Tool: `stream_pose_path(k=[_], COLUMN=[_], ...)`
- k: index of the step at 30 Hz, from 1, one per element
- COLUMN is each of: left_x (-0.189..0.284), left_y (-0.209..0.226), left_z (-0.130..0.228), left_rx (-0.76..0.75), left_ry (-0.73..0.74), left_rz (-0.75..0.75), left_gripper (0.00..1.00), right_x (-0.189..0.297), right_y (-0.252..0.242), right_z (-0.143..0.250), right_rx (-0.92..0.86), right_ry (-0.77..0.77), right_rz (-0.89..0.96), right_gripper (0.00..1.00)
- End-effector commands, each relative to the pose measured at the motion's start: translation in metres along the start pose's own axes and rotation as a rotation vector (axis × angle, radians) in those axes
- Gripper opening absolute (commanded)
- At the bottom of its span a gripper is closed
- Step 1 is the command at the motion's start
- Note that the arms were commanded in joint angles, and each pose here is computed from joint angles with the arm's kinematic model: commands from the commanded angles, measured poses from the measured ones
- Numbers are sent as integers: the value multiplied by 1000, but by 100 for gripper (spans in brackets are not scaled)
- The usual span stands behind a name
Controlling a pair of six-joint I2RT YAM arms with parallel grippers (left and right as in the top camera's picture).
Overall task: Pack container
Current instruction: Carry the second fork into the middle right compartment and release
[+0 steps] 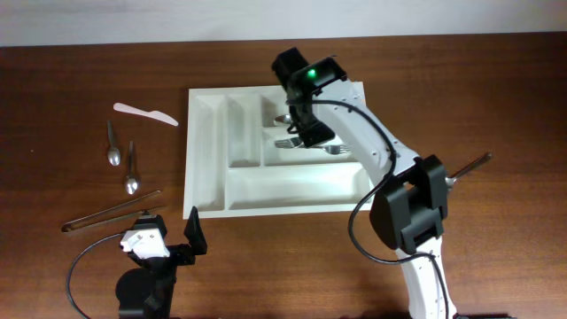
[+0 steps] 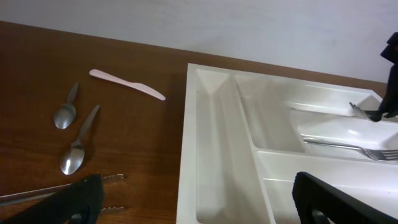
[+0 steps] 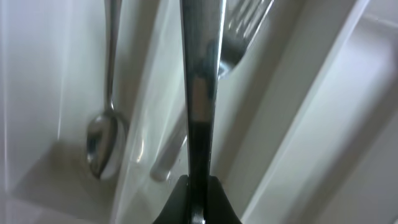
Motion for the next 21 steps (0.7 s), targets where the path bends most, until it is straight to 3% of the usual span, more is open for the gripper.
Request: stream_pose_path(k=[1,5,9,16,21], left_x=[0,0,0,0,0], left_y=[-1,-1,-1,-1,-1], left_z=[1,1,1,1,1], left_rx=[-8,-8,-8,-8,-8], left_ry=[0,0,0,0,0], left_rz=[11,11,11,11,11], left_gripper=[99,99,99,99,99], right_x=[18,15,15,15,21], right_y=[0,-1,-1,0,-1], right_z=[-1,-1,-3,-8,-32], right_rx=[-36,-35,-33,26,153], right_ry=[3,0,-24,-77,-210], right_rz=[-39,-29,-34,-41,-27], right_gripper=[4,4,29,38,53])
Point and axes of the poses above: each gripper's point midway between its finger pads, its own x axis back along the fingers, its own y axis along the line the jaws close on, z = x × y, the point moved 9 cm from there along x, back along the fingers
